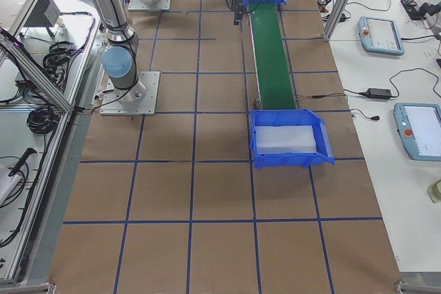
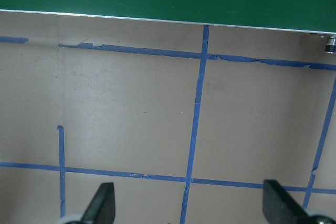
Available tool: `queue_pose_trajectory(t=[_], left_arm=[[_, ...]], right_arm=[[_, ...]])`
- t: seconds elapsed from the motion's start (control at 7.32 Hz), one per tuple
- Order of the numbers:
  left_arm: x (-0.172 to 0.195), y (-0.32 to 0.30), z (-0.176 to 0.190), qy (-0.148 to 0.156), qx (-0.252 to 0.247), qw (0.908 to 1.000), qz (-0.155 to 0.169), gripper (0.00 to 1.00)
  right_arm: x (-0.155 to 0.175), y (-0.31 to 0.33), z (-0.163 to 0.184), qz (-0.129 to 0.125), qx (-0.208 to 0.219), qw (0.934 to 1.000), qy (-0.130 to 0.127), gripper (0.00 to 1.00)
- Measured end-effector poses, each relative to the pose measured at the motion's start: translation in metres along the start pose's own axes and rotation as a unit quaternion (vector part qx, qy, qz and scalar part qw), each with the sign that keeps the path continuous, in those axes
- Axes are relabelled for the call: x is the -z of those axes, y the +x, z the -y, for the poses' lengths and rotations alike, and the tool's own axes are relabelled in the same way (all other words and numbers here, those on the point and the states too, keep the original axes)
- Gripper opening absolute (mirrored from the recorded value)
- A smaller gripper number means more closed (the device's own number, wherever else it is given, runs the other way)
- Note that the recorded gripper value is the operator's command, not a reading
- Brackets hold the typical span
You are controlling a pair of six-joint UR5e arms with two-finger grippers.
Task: Transport two buttons from left to right
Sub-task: 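Grasp the yellow-head button in the bin with the left gripper, then lift the yellow button and carry it onto the green conveyor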
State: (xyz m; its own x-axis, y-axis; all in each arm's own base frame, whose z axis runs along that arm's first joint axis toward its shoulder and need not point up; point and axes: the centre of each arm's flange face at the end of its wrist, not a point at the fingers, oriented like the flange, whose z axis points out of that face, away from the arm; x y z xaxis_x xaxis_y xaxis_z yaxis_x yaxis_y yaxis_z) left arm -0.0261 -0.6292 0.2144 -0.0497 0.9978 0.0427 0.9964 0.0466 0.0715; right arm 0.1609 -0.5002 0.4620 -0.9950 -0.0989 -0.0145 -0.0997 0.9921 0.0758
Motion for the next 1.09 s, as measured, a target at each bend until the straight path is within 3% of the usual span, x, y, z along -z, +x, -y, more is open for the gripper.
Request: queue_pose_trajectory(t=[0.14, 0.27, 0.55, 0.68, 0.82, 0.96, 1.09], left_arm=[[-0.007, 0.000, 0.001, 0.000, -0.006, 1.0000, -0.005, 0.34], [-0.013, -0.003, 0.002, 0.001, -0.009, 0.9999, -0.009, 0.20], [-0.002, -0.007, 0.003, 0.001, 0.010, 1.0000, 0.001, 0.16], [0.023, -0.008, 0.002, 0.000, 0.049, 0.9987, 0.012, 0.16], [0.058, -0.005, 0.001, 0.002, 0.122, 0.9923, 0.019, 0.16], [0.093, -0.001, 0.003, 0.006, 0.211, 0.9770, 0.028, 0.16], [0.121, 0.002, 0.008, 0.012, 0.298, 0.9535, 0.042, 0.16]], right_arm=[[0.000, 0.000, 0.000, 0.000, 0.000, 1.0000, -0.001, 1.00], [-0.001, 0.000, -0.001, 0.000, 0.000, 1.0000, -0.001, 1.00], [-0.002, 0.000, 0.000, 0.000, 0.000, 1.0000, 0.000, 1.00], [-0.002, 0.000, 0.000, 0.000, 0.001, 1.0000, 0.002, 1.00], [-0.002, 0.000, 0.000, 0.000, 0.001, 1.0000, 0.002, 1.00], [-0.002, 0.001, 0.001, 0.000, 0.001, 1.0000, 0.002, 1.00], [-0.002, 0.001, 0.001, 0.000, 0.000, 1.0000, 0.002, 1.00]])
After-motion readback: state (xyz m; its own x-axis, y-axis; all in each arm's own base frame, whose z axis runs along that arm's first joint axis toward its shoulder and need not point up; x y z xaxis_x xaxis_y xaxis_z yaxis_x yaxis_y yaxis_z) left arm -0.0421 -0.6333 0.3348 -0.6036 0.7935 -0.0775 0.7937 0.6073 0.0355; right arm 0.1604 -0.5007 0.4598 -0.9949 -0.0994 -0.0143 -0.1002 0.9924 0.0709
